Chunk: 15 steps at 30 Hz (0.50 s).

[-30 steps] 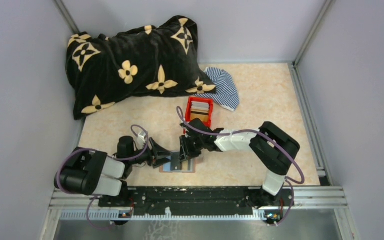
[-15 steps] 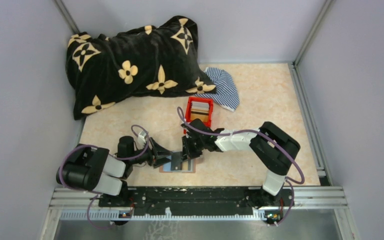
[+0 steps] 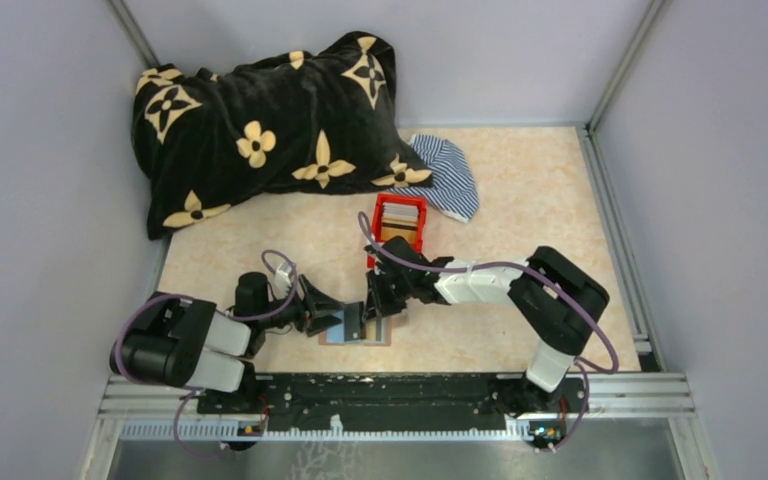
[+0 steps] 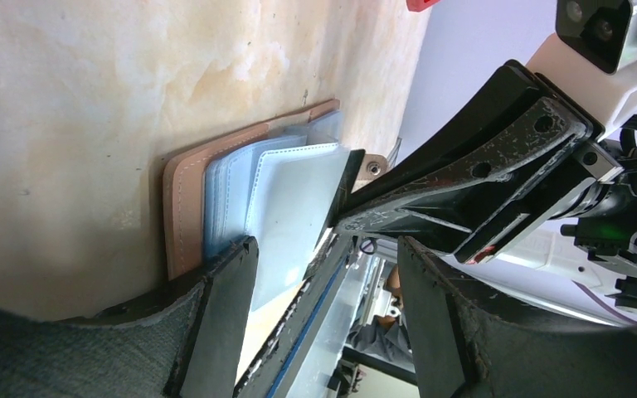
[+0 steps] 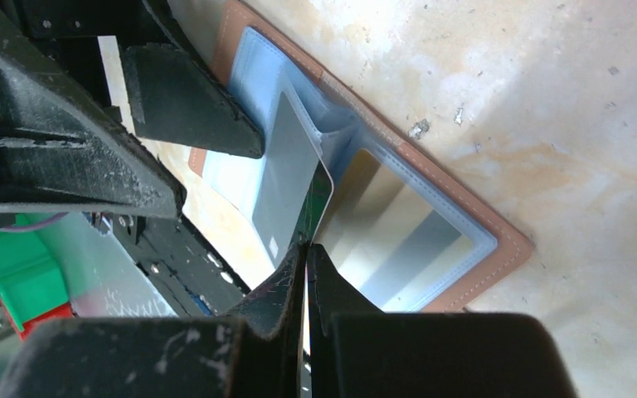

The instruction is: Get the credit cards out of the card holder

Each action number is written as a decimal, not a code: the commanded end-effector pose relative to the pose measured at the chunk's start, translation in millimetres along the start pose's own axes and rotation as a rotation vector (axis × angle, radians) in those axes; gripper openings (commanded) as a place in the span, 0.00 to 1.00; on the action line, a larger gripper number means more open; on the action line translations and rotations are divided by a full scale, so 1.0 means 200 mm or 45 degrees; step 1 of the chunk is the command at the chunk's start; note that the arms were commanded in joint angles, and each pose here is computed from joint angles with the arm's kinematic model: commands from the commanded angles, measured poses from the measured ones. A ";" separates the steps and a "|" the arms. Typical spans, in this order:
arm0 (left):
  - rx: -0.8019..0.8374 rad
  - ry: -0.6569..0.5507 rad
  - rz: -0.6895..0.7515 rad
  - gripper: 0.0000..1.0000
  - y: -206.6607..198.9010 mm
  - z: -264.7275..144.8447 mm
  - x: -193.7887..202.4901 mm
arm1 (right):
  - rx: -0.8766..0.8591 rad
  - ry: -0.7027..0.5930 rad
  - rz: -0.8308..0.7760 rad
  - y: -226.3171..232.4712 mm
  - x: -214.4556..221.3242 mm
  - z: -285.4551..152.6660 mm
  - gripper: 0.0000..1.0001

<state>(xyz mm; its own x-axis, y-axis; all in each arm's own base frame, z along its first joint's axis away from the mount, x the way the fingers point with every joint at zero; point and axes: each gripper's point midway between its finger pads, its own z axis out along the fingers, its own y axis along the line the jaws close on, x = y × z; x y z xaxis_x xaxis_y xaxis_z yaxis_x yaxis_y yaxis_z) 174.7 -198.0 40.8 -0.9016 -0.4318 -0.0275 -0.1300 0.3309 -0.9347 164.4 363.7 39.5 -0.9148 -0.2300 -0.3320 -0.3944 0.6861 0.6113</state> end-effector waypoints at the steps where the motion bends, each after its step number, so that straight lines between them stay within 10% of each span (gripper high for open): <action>1: -0.147 -0.021 -0.064 0.70 0.16 -0.03 0.06 | -0.044 -0.101 -0.039 0.05 -0.09 -0.10 0.00; 15: -0.135 -0.030 -0.042 0.70 0.13 -0.03 0.04 | -0.014 -0.115 -0.027 -0.01 -0.08 -0.15 0.00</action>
<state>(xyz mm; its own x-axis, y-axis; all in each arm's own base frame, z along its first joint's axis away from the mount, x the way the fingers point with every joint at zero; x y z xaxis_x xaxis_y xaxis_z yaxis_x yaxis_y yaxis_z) 174.9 -196.6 41.7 -0.8949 -0.4453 -0.0306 -0.1380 0.3413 -0.9298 167.8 346.1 43.3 -0.9199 -0.2005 -0.3371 -0.3754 0.6994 0.6082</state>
